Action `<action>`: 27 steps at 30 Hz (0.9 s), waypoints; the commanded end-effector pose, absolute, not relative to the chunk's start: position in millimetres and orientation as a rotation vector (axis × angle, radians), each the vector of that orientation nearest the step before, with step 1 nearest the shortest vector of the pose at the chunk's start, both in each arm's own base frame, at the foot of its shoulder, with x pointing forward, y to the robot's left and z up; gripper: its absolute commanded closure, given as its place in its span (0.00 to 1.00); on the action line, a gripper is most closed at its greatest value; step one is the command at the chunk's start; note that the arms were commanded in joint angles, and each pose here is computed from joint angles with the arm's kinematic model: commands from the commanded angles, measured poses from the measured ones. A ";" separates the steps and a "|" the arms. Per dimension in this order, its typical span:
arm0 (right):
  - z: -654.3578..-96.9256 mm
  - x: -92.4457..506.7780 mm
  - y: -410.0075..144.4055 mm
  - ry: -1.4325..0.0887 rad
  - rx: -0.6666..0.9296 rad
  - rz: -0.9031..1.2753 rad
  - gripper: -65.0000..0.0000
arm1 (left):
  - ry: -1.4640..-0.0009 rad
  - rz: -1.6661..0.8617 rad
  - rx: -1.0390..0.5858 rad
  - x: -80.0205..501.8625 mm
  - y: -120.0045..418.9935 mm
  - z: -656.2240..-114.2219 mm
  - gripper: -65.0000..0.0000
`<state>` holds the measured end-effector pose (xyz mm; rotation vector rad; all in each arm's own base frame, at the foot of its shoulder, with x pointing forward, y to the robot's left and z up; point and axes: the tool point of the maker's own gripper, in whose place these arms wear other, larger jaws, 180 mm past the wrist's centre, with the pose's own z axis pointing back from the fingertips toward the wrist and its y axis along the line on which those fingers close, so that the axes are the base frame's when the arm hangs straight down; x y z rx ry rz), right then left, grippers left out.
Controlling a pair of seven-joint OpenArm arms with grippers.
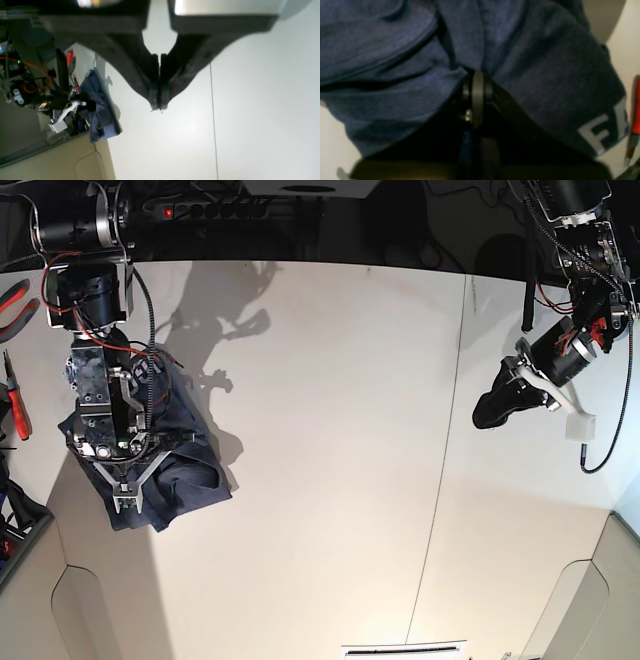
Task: Layout the t-shirt on the table in an organized manner, then fold the t-shirt properly
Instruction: 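Carry the folded bundle with the right gripper to the table edge and lower it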
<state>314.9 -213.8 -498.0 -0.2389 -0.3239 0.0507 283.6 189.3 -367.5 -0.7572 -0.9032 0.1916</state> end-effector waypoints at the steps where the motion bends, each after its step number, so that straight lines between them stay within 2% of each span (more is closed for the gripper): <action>1: -519.3 265.3 -215.8 -0.126 -0.230 0.035 1.00 | -0.960 0.177 -0.762 291.5 193.7 -352.6 1.00; 7: -492.9 285.6 -247.0 -0.210 -0.341 0.006 1.00 | -0.960 0.177 -0.762 291.5 193.8 -352.6 1.00; 13: -472.8 305.3 -267.6 -0.290 -0.350 -0.087 1.00 | -0.961 0.178 -0.762 291.7 193.8 -352.3 1.00; 23: -491.2 268.8 -267.1 -0.185 -0.320 -0.140 1.00 | -0.960 0.177 -0.762 291.5 193.8 -352.5 1.00; 27: -491.4 268.3 -264.7 -0.191 -0.319 -0.136 1.00 | -0.960 0.177 -0.762 291.5 193.9 -352.5 1.00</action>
